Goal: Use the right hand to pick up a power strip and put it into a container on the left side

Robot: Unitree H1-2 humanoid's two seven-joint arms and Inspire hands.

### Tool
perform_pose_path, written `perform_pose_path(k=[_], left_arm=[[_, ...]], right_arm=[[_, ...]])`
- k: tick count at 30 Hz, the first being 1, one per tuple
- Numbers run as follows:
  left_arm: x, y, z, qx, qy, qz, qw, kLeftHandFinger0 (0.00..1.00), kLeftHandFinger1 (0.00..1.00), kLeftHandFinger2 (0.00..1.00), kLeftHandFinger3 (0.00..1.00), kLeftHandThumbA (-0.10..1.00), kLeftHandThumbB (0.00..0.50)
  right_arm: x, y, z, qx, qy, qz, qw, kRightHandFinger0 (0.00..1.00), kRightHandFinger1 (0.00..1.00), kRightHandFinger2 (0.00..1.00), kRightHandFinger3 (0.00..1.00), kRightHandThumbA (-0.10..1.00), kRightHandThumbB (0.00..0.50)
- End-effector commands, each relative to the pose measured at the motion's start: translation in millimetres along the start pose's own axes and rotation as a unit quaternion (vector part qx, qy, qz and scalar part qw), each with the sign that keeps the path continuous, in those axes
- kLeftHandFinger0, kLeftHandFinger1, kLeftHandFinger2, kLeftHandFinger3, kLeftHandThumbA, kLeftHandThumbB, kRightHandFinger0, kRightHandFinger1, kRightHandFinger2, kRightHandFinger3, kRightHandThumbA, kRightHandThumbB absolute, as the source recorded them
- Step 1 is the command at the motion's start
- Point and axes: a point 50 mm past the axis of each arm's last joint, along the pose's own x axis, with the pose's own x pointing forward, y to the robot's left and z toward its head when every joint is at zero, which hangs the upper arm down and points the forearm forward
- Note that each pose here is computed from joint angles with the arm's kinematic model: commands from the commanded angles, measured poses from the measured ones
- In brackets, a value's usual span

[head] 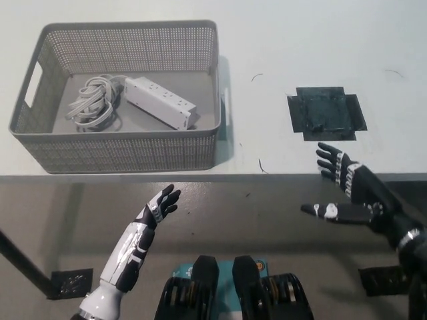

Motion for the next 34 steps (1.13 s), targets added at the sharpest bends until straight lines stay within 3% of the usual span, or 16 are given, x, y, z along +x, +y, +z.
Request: perform_pose_path(k=[1,3,5,7,8,9,10,14,15,17,19,21,22,26,31,34], left_arm=[[31,-6,48,0.014,-0.114,-0.012,0.993,1.00,1.00,1.00,1.00,1.00,0.276],[30,-5,45,0.016,-0.108,-0.015,0.994,1.00,1.00,1.00,1.00,1.00,0.268],[27,-4,43,0.019,-0.102,-0.014,0.994,1.00,1.00,1.00,1.00,1.00,0.259],[26,0,39,0.027,-0.098,-0.015,0.995,1.00,1.00,1.00,1.00,1.00,0.260],[25,1,38,0.029,-0.095,-0.014,0.995,1.00,1.00,1.00,1.00,1.00,0.268],[23,3,36,0.031,-0.088,-0.013,0.996,1.00,1.00,1.00,1.00,1.00,0.279],[20,4,33,0.033,-0.082,-0.012,0.996,1.00,1.00,1.00,1.00,1.00,0.287],[6,10,21,0.035,-0.059,-0.005,0.998,1.00,1.00,1.00,1.00,1.00,0.301],[4,11,20,0.035,-0.057,-0.005,0.998,1.00,1.00,1.00,1.00,1.00,0.304],[-2,13,15,0.037,-0.052,-0.003,0.998,1.00,1.00,1.00,1.00,1.00,0.294],[-6,16,11,0.033,-0.043,0.004,0.998,1.00,1.00,1.00,1.00,1.00,0.292],[-12,18,7,0.034,-0.032,0.010,0.999,1.00,1.00,1.00,1.00,1.00,0.294],[-14,19,5,0.035,-0.027,0.012,0.999,1.00,1.00,1.00,1.00,1.00,0.303],[-25,21,1,0.039,-0.011,0.026,0.999,1.00,1.00,1.00,1.00,1.00,0.291],[-51,14,-9,0.030,0.025,0.034,0.999,1.00,1.00,1.00,1.00,1.00,0.268],[-61,14,-16,0.007,0.041,0.042,0.998,1.00,1.00,1.00,1.00,1.00,0.226]], right_arm=[[-168,65,169,-0.088,-0.591,-0.217,0.772,1.00,1.00,1.00,1.00,1.00,0.436],[-169,68,161,-0.084,-0.584,-0.218,0.778,1.00,1.00,1.00,1.00,1.00,0.391],[-166,64,148,-0.092,-0.575,-0.205,0.787,1.00,1.00,1.00,1.00,0.99,0.389],[-166,48,131,-0.157,-0.534,-0.179,0.811,1.00,1.00,1.00,1.00,1.00,0.306],[-165,48,126,-0.153,-0.524,-0.181,0.818,1.00,1.00,1.00,1.00,1.00,0.337],[-161,48,118,-0.148,-0.506,-0.189,0.828,1.00,1.00,1.00,1.00,1.00,0.330],[-154,46,112,-0.152,-0.486,-0.201,0.837,1.00,1.00,1.00,1.00,1.00,0.296],[-120,57,69,-0.160,-0.378,-0.244,0.879,1.00,1.00,1.00,1.00,1.00,0.041],[-117,60,63,-0.159,-0.367,-0.248,0.882,1.00,1.00,1.00,1.00,1.00,0.020],[-111,72,38,-0.127,-0.325,-0.244,0.905,1.00,1.00,1.00,1.00,1.00,0.103],[-103,79,18,-0.133,-0.289,-0.230,0.920,1.00,1.00,1.00,1.00,1.00,0.113],[-102,81,-5,-0.154,-0.238,-0.193,0.939,1.00,1.00,1.00,1.00,1.00,0.197],[-100,84,-14,-0.137,-0.222,-0.172,0.950,1.00,1.00,1.00,1.00,1.00,0.214],[-88,90,-38,-0.092,-0.190,-0.111,0.971,1.00,1.00,1.00,1.00,1.00,0.269],[-90,94,-63,-0.069,-0.126,-0.060,0.988,1.00,1.00,1.00,1.00,1.00,0.267],[-91,97,-69,-0.083,-0.116,-0.049,0.989,1.00,1.00,1.00,1.00,1.00,0.306]])
